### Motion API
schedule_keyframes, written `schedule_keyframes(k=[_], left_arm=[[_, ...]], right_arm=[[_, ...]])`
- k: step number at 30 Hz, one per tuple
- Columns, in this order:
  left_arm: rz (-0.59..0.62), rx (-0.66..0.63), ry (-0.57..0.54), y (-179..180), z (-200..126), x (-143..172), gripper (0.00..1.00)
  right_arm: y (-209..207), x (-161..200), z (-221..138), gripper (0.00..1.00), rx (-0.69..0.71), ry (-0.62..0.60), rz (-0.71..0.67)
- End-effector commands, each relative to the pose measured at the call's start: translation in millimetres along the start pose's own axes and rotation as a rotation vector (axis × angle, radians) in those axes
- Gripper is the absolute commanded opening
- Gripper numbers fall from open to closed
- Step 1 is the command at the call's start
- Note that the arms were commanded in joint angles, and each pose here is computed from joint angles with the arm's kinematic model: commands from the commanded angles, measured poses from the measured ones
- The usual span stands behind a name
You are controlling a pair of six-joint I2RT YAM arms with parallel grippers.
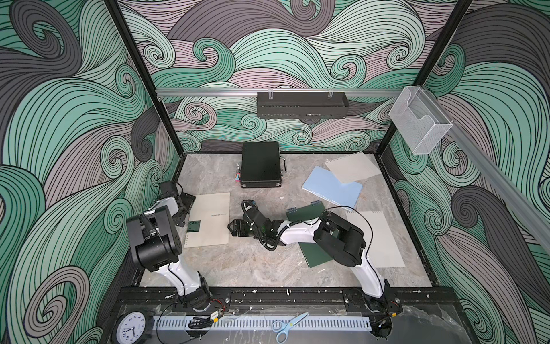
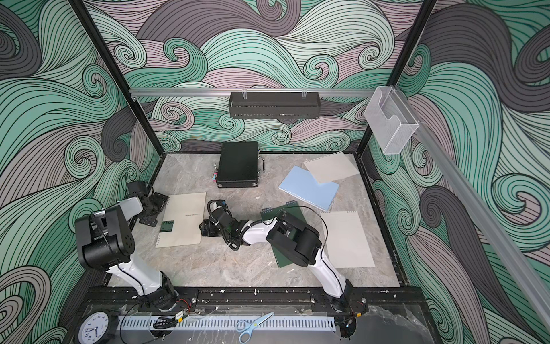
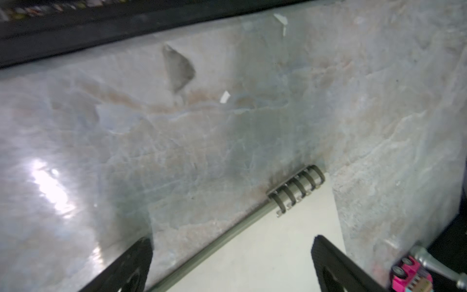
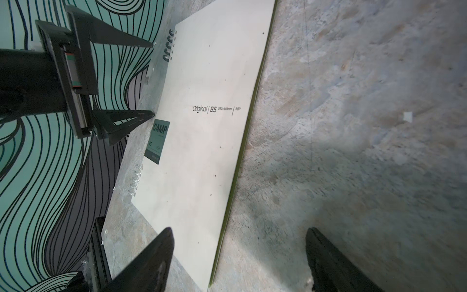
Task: Tear off pages from different notebooks
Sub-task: Move the notebook to the center of the board.
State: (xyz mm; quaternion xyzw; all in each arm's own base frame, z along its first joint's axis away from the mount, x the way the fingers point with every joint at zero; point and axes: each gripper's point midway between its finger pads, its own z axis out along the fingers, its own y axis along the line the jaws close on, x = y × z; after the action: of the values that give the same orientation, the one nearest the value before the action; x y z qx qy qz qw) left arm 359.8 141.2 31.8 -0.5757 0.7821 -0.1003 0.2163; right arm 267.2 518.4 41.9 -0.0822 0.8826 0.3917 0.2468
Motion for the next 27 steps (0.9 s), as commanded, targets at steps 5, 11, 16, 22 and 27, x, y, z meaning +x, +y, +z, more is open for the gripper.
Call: schedule_keyframes(k=[5, 11, 16, 22, 27], left_arm=[[-0.004, -0.036, 0.369, 41.2, 16.5, 99.1, 0.99], [0.114, 0.011, 0.453, 32.5, 5.4, 147.4, 0.99], [0.213, 0.044, 0.516, 23.0, 3.3, 190.6, 0.99], [0.327, 0.069, 0.527, 8.4, -11.7, 226.4, 0.99], [0.355, 0.074, 0.456, 7.7, -33.4, 227.5, 0.99]], right_arm=[[-20.3, 4.7, -9.7, 0.81, 0.036, -0.026, 0.017], [-36.7, -3.0, -27.0, 0.81, 0.073, -0.081, 0.027], [-61.7, -10.2, -44.7, 0.82, 0.112, -0.133, 0.061], [-102.8, -23.1, -64.3, 0.81, 0.164, -0.187, 0.124], [-119.3, -32.9, -77.3, 0.81, 0.2, -0.208, 0.151]])
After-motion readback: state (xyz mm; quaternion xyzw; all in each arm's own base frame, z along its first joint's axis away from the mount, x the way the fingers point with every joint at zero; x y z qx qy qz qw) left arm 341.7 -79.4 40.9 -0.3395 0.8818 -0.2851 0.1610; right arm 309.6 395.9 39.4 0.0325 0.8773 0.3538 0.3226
